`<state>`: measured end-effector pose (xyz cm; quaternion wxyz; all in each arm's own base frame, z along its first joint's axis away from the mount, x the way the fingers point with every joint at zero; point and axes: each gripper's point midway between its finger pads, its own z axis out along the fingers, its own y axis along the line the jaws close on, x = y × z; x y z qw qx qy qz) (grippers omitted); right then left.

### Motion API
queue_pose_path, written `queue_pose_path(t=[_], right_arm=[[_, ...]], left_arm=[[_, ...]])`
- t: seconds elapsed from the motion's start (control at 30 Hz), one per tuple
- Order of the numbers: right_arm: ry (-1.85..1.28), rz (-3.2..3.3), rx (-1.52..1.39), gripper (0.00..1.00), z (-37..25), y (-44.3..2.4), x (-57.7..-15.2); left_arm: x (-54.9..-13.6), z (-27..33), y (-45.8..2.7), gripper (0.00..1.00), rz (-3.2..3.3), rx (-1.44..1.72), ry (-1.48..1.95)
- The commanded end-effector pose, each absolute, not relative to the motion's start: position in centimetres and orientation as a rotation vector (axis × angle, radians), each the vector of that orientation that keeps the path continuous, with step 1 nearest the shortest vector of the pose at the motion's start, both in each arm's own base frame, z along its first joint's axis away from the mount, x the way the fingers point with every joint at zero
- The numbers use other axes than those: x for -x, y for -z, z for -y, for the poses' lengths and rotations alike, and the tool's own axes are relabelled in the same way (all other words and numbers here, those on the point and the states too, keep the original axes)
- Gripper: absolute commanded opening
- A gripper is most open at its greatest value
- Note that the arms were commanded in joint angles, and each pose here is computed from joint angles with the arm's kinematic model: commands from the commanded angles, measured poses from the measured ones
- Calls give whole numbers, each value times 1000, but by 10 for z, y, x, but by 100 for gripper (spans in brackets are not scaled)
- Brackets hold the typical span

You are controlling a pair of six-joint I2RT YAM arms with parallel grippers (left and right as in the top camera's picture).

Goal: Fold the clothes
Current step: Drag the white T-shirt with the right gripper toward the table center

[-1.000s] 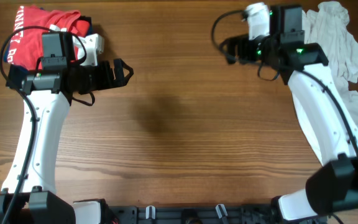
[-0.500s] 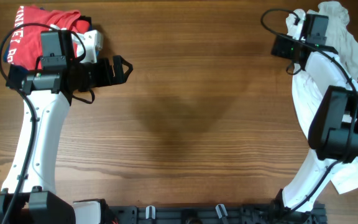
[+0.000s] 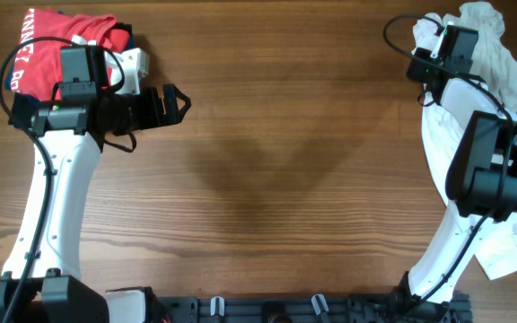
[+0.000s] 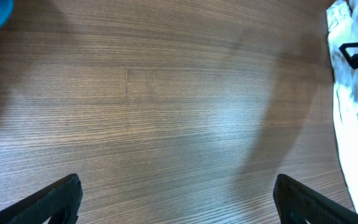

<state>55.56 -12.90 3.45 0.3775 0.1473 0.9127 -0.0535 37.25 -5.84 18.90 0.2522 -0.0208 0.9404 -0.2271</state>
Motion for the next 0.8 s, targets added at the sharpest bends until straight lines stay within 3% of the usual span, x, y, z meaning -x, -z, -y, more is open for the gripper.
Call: queue_pose_path(t=[0.0,0.1,0.3,0.37,0.57,0.77], right_arm=[[159,-2332,-386,61,135,-17,-561],[147,-2338,-418,60,135,-2,-561],[126,-2354,-487,12,136,12,-557],[125,-2352,-486,6,136,11,-557],[72,-2351,-459,4,126,-21,-556],[-240,-2316,-218,4,50,-116,-547]], left_arm=[[-376,58,-195,99,-2544,51,604],[-376,58,-195,99,-2544,51,604],[-376,58,-195,99,-2544,51,603],[-376,56,-194,98,-2547,58,580],[-380,50,-193,98,-2543,68,535],[-395,45,-203,99,-2469,57,492]])
